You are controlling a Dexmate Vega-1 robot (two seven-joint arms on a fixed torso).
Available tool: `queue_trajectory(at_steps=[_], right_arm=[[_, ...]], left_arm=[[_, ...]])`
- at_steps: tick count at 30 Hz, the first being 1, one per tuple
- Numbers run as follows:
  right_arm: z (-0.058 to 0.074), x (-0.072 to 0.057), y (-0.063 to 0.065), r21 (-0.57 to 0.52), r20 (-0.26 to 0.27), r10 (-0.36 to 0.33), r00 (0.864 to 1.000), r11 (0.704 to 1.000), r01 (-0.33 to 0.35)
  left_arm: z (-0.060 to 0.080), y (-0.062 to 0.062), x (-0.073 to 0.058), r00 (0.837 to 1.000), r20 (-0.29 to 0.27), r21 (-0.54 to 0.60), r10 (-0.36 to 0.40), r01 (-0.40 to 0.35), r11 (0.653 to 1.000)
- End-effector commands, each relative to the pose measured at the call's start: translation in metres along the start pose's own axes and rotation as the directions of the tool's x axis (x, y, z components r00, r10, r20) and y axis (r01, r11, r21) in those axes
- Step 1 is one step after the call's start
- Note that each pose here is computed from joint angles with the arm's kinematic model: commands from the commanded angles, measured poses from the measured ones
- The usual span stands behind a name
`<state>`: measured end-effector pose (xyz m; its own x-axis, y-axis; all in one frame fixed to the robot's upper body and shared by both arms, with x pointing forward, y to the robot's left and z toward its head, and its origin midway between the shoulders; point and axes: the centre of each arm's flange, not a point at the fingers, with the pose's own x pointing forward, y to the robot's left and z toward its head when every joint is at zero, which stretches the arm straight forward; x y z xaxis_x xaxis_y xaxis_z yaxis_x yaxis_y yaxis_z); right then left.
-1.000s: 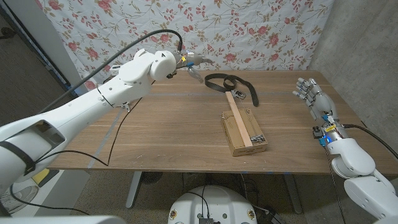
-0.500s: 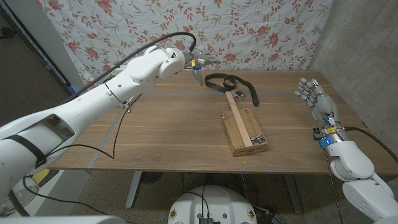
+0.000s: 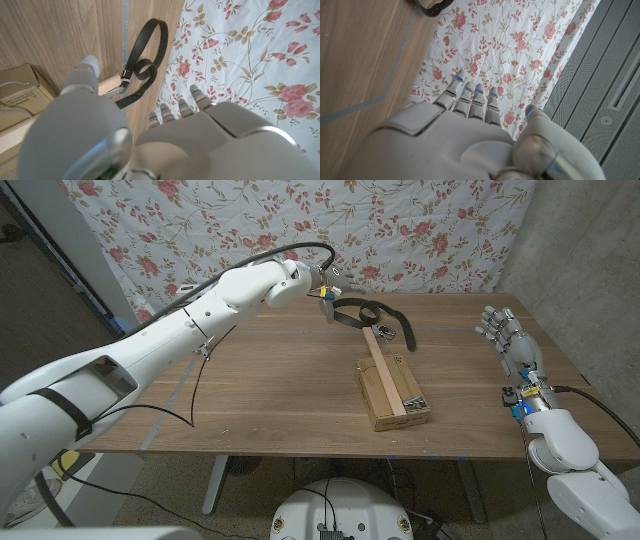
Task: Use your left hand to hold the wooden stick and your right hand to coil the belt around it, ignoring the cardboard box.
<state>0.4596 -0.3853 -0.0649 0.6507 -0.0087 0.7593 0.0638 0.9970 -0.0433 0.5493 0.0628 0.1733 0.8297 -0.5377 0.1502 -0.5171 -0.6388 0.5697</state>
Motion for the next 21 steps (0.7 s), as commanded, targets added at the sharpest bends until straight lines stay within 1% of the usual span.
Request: queue_trajectory(at_steps=[1,15,21], right_arm=[[-0.006,-0.001,0.002,0.011,-0.001,-0.02,1.0,1.0,0.02],[-0.007,-0.003,-0.001,0.002,-0.008,-0.037,0.999,0.999,0.037],[-0.008,-0.005,-0.002,0.002,-0.013,-0.05,0.999,0.999,0.05]], left_arm=[[0.025,0.001,0.018,0.993,0.12,0.14,-0.004,-0.013,0.99],[0.041,-0.002,0.036,0.973,0.228,0.124,0.029,-0.058,0.991],[0.048,-0.008,0.046,0.964,0.265,0.117,0.018,-0.05,0.992]])
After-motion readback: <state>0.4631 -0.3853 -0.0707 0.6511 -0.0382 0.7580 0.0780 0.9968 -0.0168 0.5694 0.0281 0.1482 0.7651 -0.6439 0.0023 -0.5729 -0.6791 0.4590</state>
